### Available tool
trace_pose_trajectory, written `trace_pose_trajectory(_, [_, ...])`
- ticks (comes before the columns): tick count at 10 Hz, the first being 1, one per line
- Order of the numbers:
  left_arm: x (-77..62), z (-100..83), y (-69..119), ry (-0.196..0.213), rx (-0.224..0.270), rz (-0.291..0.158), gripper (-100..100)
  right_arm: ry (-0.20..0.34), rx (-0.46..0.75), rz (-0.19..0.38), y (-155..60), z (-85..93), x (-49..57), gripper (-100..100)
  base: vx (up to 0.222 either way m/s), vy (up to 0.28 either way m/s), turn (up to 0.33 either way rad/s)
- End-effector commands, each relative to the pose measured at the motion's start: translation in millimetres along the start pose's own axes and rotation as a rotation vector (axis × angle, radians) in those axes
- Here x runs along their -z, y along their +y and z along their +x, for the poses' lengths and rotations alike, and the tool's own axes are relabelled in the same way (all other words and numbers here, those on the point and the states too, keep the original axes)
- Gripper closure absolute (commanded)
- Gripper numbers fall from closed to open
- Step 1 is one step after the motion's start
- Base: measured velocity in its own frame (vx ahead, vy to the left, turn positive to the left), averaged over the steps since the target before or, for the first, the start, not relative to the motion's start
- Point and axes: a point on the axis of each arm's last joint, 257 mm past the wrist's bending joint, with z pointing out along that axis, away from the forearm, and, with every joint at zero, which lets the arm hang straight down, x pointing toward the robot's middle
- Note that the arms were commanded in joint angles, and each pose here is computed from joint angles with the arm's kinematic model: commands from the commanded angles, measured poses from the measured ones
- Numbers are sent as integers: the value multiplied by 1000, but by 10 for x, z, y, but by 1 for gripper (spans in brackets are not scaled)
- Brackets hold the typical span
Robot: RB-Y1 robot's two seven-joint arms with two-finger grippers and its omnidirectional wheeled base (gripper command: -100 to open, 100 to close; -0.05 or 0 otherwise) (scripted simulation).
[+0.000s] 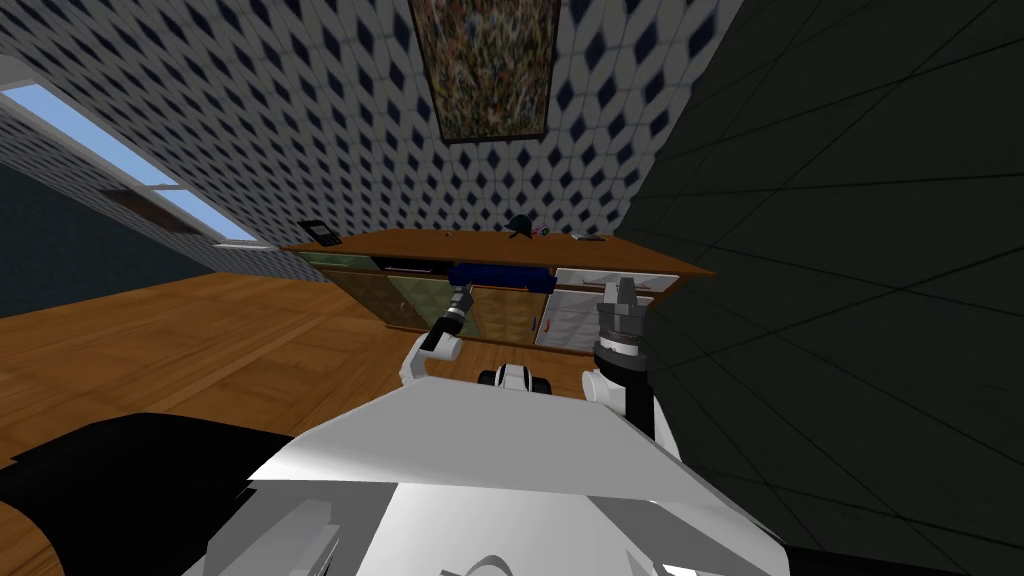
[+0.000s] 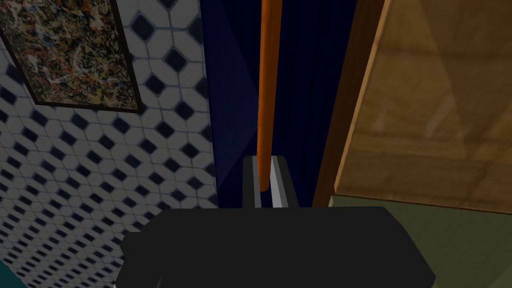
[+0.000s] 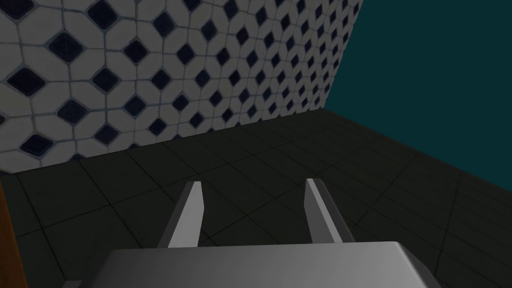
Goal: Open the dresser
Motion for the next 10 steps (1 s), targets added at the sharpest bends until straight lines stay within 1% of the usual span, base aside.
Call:
trace_pose_trajectory(1, [47, -8, -119, -1, 1, 0, -100, 0, 0, 0, 0, 0, 0, 0, 28, -3, -3])
trace_pose_trajectory(9, [276, -9, -595, -3, 4, 0, -100, 0, 0, 0, 0, 0, 1, 0, 40, 2, -4])
trace_pose_trajectory(10, [267, -15, -526, -4, 4, -10, -100, 0, 0, 0, 0, 0, 1, 0, 20, 0, 1])
